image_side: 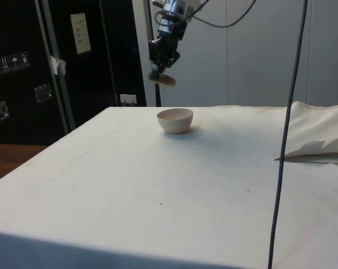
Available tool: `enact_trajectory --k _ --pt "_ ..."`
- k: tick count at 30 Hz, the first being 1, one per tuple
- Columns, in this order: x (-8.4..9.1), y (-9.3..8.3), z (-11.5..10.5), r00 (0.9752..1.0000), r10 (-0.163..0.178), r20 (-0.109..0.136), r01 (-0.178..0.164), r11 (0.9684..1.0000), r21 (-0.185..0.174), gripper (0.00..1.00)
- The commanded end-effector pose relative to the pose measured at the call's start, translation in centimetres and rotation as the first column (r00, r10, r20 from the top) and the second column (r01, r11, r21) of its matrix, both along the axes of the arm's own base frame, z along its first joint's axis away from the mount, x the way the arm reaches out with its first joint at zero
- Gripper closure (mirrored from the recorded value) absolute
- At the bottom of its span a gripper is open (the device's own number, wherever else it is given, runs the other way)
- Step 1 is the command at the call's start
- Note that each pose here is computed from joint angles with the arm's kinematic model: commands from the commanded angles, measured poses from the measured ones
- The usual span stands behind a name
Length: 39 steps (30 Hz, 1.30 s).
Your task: Pour the coffee beans from the cup into the bowl.
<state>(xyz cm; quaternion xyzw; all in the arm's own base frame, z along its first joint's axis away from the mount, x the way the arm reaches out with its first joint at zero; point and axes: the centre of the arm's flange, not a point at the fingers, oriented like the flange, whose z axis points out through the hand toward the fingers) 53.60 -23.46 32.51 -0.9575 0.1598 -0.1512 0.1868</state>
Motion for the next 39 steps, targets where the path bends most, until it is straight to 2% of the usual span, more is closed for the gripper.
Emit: enact_trajectory --k 1,2,8,10,11,12,15,20,21,22,25,26,30,31,32,33,38,39 --pt "-0.1 -0.2 -0.1 1.0 0.0 0.001 0.0 1.0 0.007 1.0" --pt "-0.2 -0.6 -0.1 1.0 -0.001 0.007 0.001 0.9996 0.029 1.0" --pt "-0.6 -1.7 -0.6 0.9998 -0.002 0.018 0.0 0.9975 0.071 1.0" --pt "-0.8 -2.1 -0.9 0.9997 -0.002 0.024 -0.001 0.9958 0.091 1.0" --pt "-0.9 -2.0 -0.9 0.9998 -0.002 0.02 0.001 0.9968 0.08 1.0" --pt "-0.9 -2.2 -0.9 0.9997 -0.002 0.026 -0.001 0.9951 0.099 1.0" --pt "-1.1 -2.7 -1.2 0.9995 -0.004 0.033 0.0 0.993 0.118 1.0" --pt "-1.4 -3.5 -1.8 0.9989 -0.007 0.046 -0.001 0.9874 0.158 1.0" --pt "-1.5 -3.4 -1.8 0.9991 -0.007 0.043 0.0 0.9888 0.149 1.0" --pt "-1.5 -3.7 -1.9 0.9988 -0.007 0.048 -0.001 0.9862 0.165 1.0" --pt "-1.7 -4.1 -2.3 0.9985 -0.008 0.054 -0.002 0.9824 0.187 1.0" --pt "-1.9 -4.4 -2.5 0.9982 -0.01 0.06 -0.002 0.9797 0.201 1.0" --pt "-2.1 -5.0 -2.9 0.9976 -0.011 0.068 -0.005 0.9736 0.228 1.0" --pt "-2.1 -4.8 -2.8 0.9979 -0.011 0.064 -0.004 0.9767 0.214 1.0" --pt "-2.2 -5.1 -3.0 0.9975 -0.012 0.07 -0.005 0.9722 0.234 1.0" --pt "-2.3 -5.3 -3.2 0.9972 -0.012 0.074 -0.006 0.9691 0.247 1.0" --pt "-2.6 -6.0 -3.6 0.9961 -0.016 0.087 -0.009 0.9596 0.281 1.0" --pt "-2.6 -5.9 -3.6 0.9965 -0.014 0.082 -0.009 0.9628 0.27 1.0"
